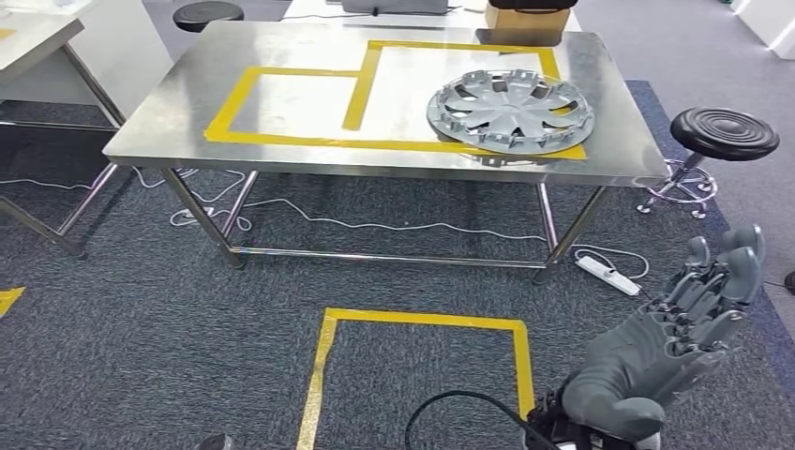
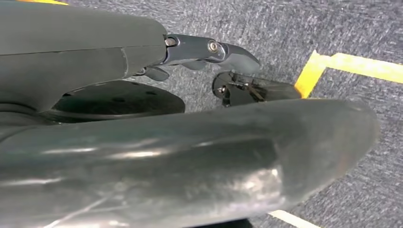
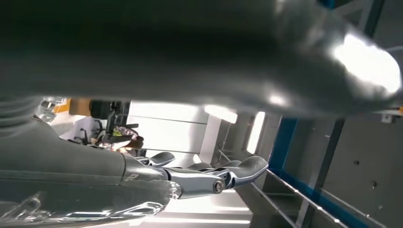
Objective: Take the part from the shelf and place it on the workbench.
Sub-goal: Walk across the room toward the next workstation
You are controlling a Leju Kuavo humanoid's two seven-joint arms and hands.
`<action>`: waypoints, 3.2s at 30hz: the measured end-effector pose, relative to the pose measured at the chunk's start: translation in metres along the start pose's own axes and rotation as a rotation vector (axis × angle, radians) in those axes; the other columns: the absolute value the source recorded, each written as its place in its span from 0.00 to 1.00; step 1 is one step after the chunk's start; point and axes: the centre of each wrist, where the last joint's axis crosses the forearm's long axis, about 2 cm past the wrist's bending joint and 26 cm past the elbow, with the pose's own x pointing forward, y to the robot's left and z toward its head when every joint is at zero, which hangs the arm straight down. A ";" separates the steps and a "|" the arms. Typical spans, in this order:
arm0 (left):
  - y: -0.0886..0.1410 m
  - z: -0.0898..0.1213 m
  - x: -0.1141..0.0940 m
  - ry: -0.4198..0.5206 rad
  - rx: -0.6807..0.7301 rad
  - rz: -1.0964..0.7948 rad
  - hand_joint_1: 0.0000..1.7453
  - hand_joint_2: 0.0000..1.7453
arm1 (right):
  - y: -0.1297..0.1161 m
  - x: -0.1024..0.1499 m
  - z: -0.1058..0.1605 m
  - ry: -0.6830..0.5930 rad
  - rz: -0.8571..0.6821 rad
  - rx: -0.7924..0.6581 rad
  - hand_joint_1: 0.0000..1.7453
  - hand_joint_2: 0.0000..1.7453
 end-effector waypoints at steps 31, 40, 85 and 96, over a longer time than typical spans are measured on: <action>-0.003 0.000 0.000 -0.032 -0.012 -0.004 0.00 0.00 | -0.004 0.001 0.002 0.039 -0.005 -0.038 0.00 0.00; -0.006 0.001 0.000 -0.038 -0.014 0.008 0.00 0.00 | -0.037 -0.062 0.064 0.589 -0.073 0.023 0.00 0.00; -0.001 -0.001 0.003 -0.072 -0.051 -0.065 0.00 0.00 | -0.128 -0.066 0.344 2.073 0.227 -0.042 0.00 0.00; -0.002 -0.001 0.003 -0.051 -0.066 -0.112 0.00 0.00 | -0.128 -0.061 0.347 2.349 0.360 0.017 0.00 0.50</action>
